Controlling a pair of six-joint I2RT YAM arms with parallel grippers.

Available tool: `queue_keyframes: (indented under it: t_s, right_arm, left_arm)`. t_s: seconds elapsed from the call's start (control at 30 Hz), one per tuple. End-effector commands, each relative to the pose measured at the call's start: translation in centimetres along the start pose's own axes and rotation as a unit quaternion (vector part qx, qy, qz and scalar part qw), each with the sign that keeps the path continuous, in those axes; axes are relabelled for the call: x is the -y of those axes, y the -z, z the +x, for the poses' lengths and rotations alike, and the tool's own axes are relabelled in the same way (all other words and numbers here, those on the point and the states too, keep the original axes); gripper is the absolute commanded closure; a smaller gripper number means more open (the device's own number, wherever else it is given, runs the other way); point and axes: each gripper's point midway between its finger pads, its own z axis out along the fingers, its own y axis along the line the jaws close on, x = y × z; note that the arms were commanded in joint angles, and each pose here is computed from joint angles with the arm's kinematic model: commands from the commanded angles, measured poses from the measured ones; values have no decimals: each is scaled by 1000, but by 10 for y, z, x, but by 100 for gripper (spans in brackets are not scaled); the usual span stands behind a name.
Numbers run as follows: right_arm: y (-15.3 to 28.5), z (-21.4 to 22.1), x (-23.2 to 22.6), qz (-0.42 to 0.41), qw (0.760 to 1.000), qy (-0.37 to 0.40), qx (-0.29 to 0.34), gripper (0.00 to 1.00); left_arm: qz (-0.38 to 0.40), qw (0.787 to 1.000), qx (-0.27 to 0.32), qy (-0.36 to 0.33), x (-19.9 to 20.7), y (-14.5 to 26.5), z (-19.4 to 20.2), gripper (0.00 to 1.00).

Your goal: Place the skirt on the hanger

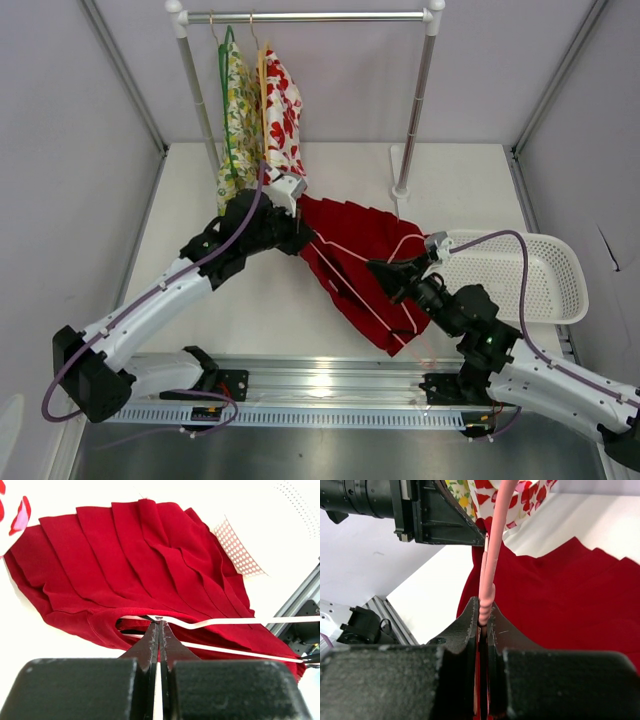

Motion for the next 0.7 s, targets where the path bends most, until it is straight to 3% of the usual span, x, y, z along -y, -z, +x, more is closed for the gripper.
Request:
queue_keyframes:
  t_s: [0.0,0.27,0.57,0.67]
  right_arm:
    - [-3,-47,-43,-80,995,-22,52,100]
    - [-30,-38,-61,-106,994,-10,15,100]
    - [-43,29,-47,-94,994,-35,-45,100]
    - [-39,34,-47,-98,993,-52,-39,100]
  left_arm:
    - [83,996,10,-32,54,14,-15,100]
    - [115,989,-38,-89,86,16,9,100]
    - [-1,999,-35,-32,40,-8,39,100]
    - [-42,998,-44,-21,22,-12,54,100]
